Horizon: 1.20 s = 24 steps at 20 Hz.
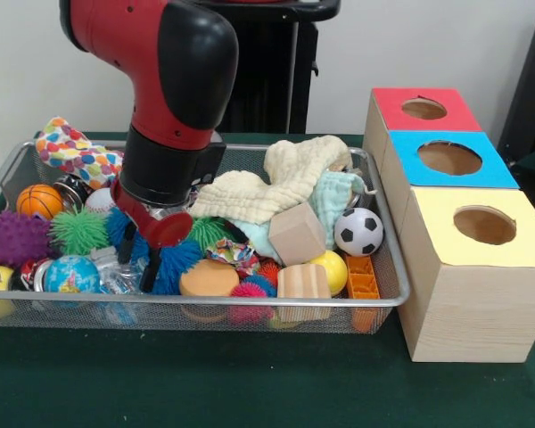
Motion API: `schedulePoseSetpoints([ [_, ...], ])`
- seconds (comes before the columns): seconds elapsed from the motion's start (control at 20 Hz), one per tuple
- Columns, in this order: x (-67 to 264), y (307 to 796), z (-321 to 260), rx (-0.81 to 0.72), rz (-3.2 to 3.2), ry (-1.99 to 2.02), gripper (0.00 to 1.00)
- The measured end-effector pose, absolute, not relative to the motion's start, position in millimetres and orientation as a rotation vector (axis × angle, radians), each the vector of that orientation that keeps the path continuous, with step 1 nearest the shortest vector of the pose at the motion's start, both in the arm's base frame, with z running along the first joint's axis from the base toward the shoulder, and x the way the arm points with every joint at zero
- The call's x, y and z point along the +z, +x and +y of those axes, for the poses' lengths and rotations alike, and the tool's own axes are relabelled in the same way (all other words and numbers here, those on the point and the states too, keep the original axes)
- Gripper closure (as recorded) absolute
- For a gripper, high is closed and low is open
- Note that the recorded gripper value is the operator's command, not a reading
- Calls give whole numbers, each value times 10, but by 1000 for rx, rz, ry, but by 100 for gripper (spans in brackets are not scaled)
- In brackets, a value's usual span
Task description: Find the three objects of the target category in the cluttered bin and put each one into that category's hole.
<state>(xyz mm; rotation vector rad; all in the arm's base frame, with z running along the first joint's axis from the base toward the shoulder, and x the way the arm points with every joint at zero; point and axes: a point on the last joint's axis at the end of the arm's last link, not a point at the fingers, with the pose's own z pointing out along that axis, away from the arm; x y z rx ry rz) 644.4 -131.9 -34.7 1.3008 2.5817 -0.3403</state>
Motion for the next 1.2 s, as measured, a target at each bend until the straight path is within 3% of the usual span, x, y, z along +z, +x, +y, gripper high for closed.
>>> schedulePoseSetpoints([
  [1.2, -421, 6246, -1454, -165, 2529, 1287, 0],
])
